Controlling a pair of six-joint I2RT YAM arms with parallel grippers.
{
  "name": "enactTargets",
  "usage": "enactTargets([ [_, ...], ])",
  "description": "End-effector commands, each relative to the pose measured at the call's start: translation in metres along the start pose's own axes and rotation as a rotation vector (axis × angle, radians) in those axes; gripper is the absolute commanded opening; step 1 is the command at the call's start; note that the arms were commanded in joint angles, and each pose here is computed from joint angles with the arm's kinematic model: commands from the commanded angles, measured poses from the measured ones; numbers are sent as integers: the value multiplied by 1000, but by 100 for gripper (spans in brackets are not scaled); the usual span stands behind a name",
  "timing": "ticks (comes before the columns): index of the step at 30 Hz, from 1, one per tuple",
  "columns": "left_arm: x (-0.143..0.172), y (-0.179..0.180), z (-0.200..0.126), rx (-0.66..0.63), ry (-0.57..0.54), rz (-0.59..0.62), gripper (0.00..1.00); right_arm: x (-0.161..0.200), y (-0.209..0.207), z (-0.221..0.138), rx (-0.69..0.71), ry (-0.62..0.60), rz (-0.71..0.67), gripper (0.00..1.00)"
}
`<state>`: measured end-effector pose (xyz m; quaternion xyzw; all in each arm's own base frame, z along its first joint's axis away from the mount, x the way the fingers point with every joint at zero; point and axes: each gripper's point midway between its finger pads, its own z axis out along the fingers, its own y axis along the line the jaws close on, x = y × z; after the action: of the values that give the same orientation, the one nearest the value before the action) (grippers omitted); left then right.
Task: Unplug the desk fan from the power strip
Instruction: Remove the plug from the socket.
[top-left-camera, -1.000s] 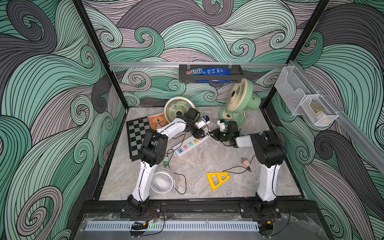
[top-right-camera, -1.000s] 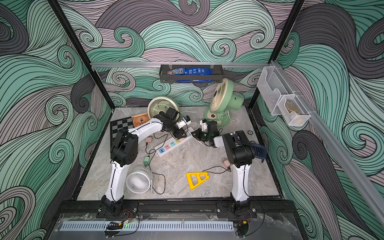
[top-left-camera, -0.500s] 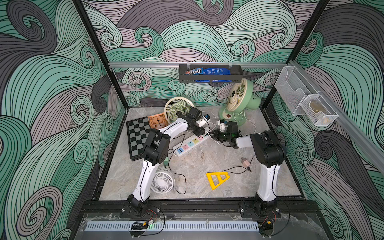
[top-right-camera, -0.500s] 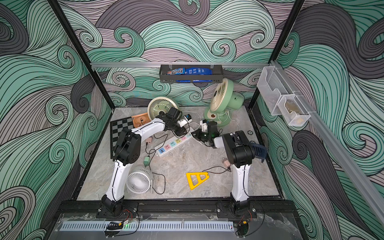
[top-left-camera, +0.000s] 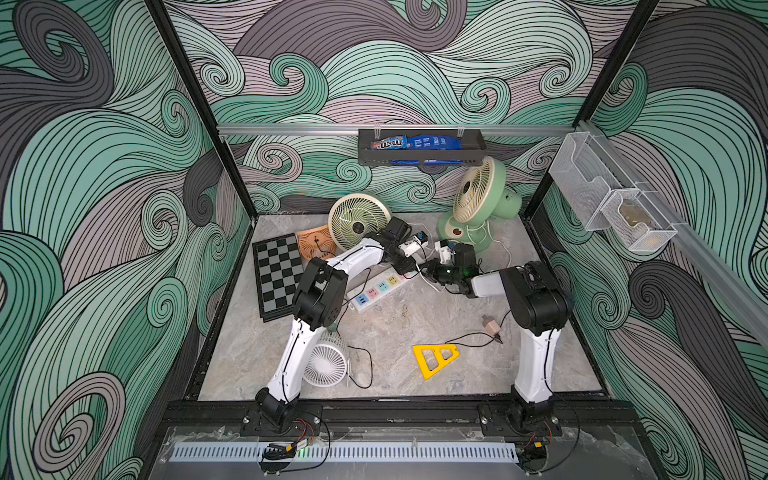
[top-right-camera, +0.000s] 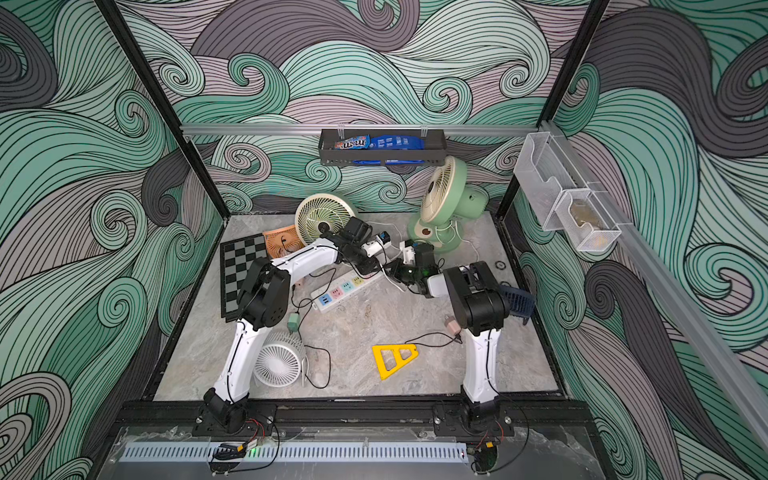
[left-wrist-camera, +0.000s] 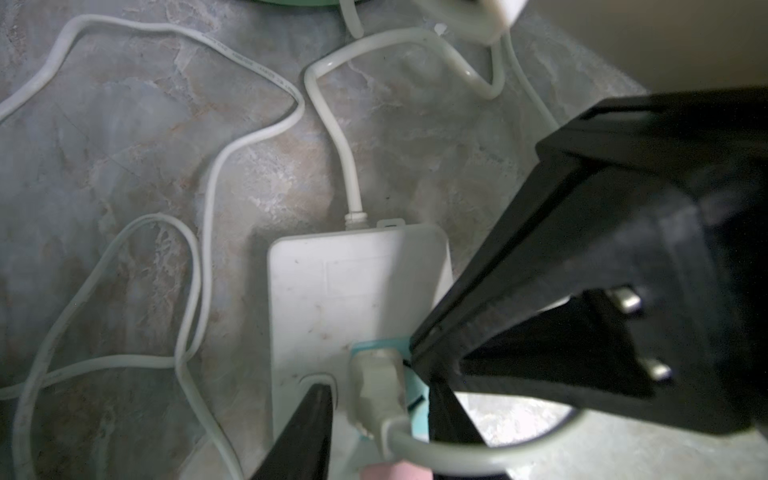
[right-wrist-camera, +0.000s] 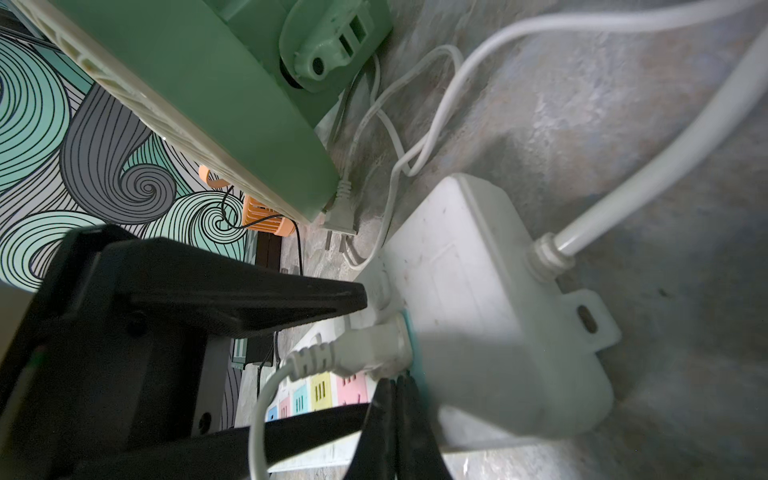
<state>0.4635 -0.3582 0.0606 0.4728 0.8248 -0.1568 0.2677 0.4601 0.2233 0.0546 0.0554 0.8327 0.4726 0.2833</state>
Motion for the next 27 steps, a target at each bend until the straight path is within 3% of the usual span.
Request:
enactTargets([
  [1,-8,1,5,0,-11,-3,35,15,-16,2,43,29,33,8],
  [12,-8,-1,-1,-38,-1,29,0,21,-34,-1,126,19,88,5],
  [18,-13,-2,-7,-177,3,100,0,29,-52,2,187,39,129,5],
  [24,-9,0,-8,-20,-5,-61,0,36,-62,1,231,51,147,4],
  [27,-7,-1,-9,11,-5,-54,0,38,-64,1,236,57,152,3],
])
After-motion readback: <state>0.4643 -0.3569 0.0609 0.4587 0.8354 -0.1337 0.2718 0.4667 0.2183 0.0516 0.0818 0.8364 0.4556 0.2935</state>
